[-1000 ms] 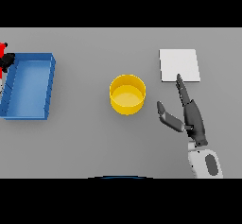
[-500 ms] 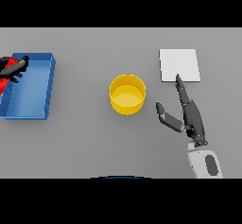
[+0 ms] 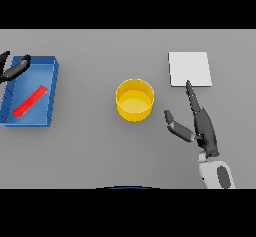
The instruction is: Pick up the red beaker and tilt it to pour out 1 green nut into yellow bowl. Pick up the yellow bowl and place it on the metallic measuring scale.
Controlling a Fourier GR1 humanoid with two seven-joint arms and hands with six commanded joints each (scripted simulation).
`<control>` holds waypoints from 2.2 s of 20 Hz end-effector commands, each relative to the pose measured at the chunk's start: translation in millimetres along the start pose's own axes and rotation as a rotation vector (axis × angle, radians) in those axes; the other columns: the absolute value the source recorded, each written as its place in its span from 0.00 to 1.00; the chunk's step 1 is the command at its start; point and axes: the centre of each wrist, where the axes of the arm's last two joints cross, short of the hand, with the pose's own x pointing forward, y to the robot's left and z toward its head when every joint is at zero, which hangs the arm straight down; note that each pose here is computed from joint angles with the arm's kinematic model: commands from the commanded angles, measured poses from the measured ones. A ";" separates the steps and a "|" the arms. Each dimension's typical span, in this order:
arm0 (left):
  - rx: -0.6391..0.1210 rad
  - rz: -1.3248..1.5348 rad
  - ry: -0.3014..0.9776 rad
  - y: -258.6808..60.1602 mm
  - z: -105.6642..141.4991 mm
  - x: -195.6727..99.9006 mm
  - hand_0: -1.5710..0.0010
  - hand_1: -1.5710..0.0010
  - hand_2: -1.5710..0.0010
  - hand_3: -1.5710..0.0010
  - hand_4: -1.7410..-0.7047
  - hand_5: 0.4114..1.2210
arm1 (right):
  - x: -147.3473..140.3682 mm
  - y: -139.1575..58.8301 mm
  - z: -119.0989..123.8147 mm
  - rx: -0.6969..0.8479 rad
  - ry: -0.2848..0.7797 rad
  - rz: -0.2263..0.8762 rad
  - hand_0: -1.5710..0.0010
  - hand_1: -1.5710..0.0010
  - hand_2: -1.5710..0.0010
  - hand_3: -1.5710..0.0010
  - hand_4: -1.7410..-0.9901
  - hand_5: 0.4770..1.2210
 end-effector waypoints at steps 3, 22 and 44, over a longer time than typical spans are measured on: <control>0.030 0.030 -0.059 -3.7 -0.6 1.7 0.97 0.98 0.98 0.98 0.99 0.32 | 5.5 1.1 -6.8 0.040 0.018 0.076 1.00 1.00 1.00 1.00 0.79 0.29; 0.009 0.078 -0.092 0.7 5.1 1.5 1.00 1.00 1.00 1.00 0.98 0.34 | 47.1 30.3 -110.4 0.952 -0.271 1.068 1.00 1.00 1.00 1.00 0.70 0.31; 0.012 0.095 -0.110 7.2 7.4 -8.0 1.00 1.00 1.00 1.00 0.99 0.35 | 36.7 71.1 -140.1 1.163 -0.156 1.239 0.42 0.45 0.56 0.71 0.31 0.76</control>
